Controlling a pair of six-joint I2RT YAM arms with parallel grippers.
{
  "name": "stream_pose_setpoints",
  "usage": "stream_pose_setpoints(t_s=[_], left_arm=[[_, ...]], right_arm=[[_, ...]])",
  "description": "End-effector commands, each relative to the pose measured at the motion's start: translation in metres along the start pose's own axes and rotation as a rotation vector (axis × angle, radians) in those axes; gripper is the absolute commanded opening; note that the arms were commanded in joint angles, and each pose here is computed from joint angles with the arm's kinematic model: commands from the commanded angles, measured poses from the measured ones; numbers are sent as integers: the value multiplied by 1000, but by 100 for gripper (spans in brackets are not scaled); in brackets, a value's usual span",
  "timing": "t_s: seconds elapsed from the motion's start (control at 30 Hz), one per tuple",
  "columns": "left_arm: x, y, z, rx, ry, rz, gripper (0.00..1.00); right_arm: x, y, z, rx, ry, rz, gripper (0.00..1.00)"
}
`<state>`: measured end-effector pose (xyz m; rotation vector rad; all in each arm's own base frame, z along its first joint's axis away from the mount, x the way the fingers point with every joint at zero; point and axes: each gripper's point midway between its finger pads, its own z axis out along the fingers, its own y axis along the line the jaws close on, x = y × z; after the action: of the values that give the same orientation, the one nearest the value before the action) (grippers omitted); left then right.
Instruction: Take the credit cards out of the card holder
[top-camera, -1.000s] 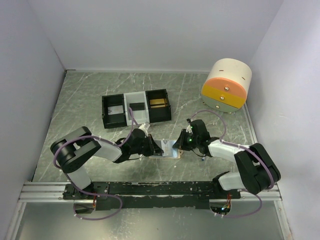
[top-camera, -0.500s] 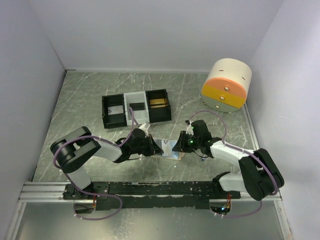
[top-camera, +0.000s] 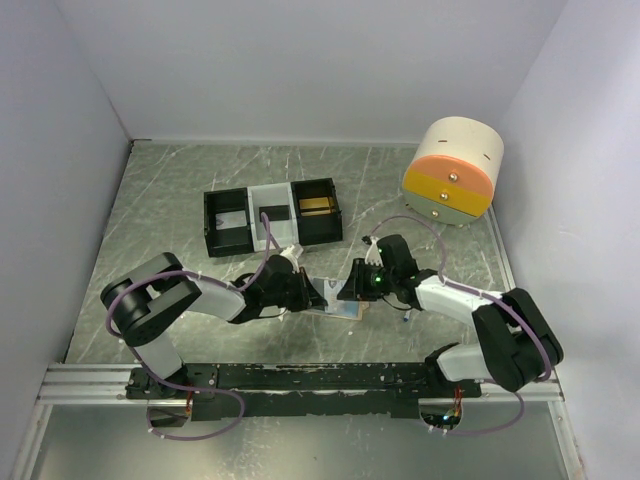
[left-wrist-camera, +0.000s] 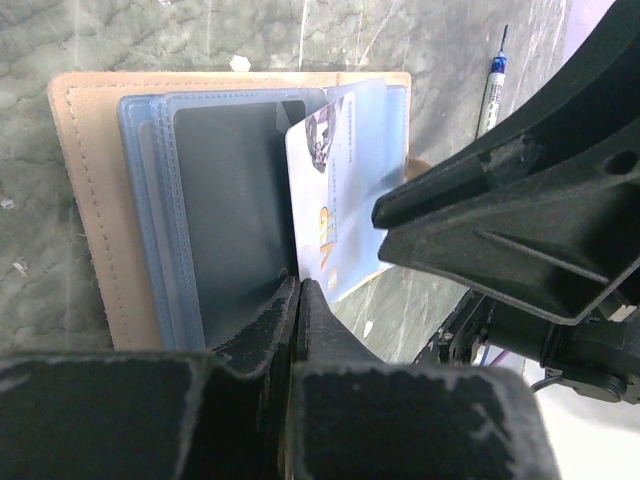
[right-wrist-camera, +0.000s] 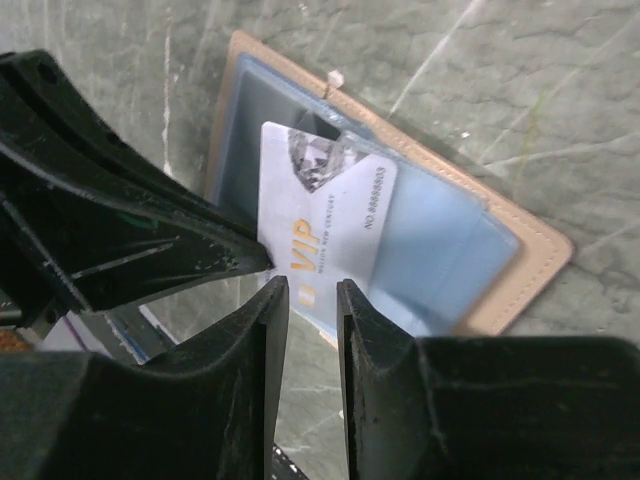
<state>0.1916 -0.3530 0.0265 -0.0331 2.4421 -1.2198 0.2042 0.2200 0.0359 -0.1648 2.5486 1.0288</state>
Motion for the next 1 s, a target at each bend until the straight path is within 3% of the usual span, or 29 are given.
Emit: stream_pose_setpoints(t_s=[0.0, 0.17, 0.37, 0.97], left_arm=[[-4, -8, 0, 8, -2, 44, 8], [-5, -14, 1, 31, 2, 63, 22], [-5, -29, 5, 112, 10, 68, 35], [-3, -27, 14, 103, 30, 56, 23]], right_arm=[[-4, -25, 3, 143, -13, 13, 27], [19, -51, 9, 231, 54, 72, 26], [25, -58, 6, 259, 33, 102, 24], [16, -54, 6, 249, 4, 92, 22]])
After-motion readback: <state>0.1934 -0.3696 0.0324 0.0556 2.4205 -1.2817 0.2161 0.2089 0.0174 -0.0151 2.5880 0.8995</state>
